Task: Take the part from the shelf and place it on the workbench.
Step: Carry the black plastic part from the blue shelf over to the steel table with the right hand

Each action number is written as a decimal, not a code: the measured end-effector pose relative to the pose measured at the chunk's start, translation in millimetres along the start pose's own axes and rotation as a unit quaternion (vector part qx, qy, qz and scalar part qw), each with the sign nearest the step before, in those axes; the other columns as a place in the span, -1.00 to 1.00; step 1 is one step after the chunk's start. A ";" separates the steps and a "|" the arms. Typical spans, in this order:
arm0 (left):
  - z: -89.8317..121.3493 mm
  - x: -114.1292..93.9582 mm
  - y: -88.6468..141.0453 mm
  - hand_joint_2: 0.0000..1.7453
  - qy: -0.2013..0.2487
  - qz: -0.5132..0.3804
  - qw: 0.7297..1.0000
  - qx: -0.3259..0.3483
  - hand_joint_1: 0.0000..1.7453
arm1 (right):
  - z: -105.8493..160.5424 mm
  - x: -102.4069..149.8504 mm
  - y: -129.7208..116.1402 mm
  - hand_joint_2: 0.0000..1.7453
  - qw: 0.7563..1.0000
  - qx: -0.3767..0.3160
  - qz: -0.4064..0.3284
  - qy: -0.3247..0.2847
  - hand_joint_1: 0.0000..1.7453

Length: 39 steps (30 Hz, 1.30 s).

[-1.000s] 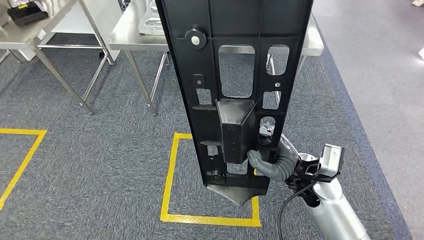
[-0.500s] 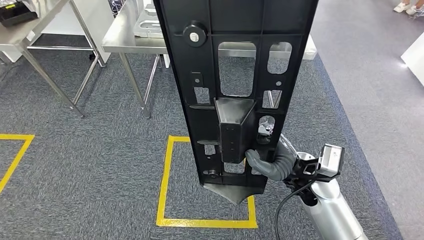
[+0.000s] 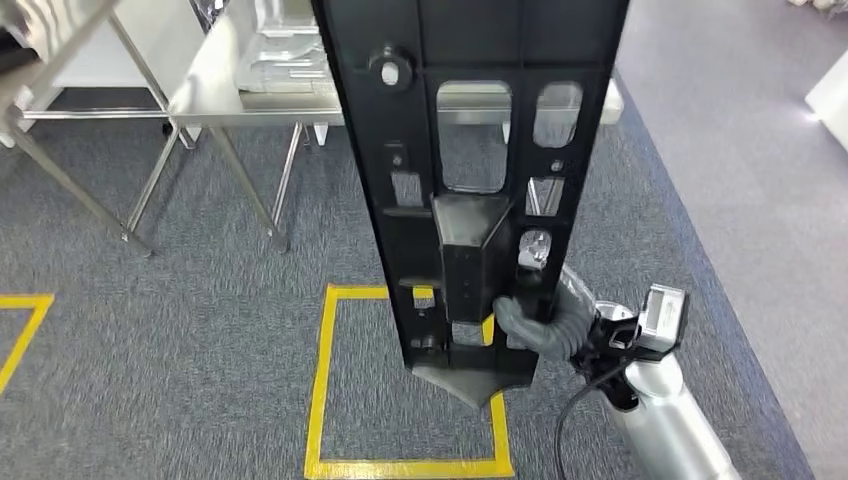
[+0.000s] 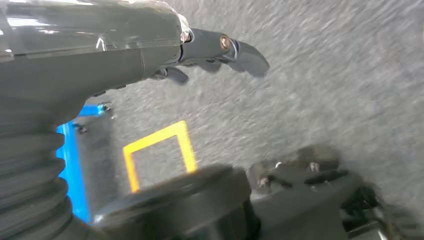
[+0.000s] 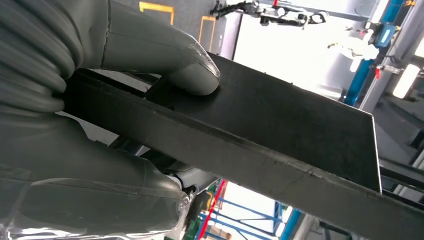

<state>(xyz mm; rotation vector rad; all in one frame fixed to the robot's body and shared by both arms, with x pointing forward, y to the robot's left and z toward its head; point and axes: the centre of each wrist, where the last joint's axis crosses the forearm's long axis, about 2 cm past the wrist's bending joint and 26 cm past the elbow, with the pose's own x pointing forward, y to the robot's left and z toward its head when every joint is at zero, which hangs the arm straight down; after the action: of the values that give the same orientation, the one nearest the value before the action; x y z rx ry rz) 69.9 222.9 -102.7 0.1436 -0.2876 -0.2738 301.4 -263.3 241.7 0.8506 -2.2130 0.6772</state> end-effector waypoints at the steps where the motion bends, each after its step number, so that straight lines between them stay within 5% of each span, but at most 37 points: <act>1: -0.3 2.2 0.6 1.00 -0.003 0.001 1.000 0.000 -1.00 | 0.3 -0.1 0.2 1.00 1.000 0.000 0.000 0.000 0.96; 24: 1.0 -8.1 -1.5 1.00 0.009 -0.001 1.000 -0.005 -1.00 | 7.7 -5.8 7.7 1.00 1.000 -0.009 -0.013 0.008 0.96; 39: -1.4 3.5 4.2 1.00 -0.002 0.009 1.000 0.001 -1.00 | 7.5 -4.3 5.8 1.00 1.000 -0.004 -0.001 -0.001 0.96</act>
<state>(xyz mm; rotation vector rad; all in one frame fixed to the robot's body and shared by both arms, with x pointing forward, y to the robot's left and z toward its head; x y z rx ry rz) 74.6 226.0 -102.3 0.1423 -0.2935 -0.2557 296.7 -262.9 232.5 0.8494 -2.2140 0.6672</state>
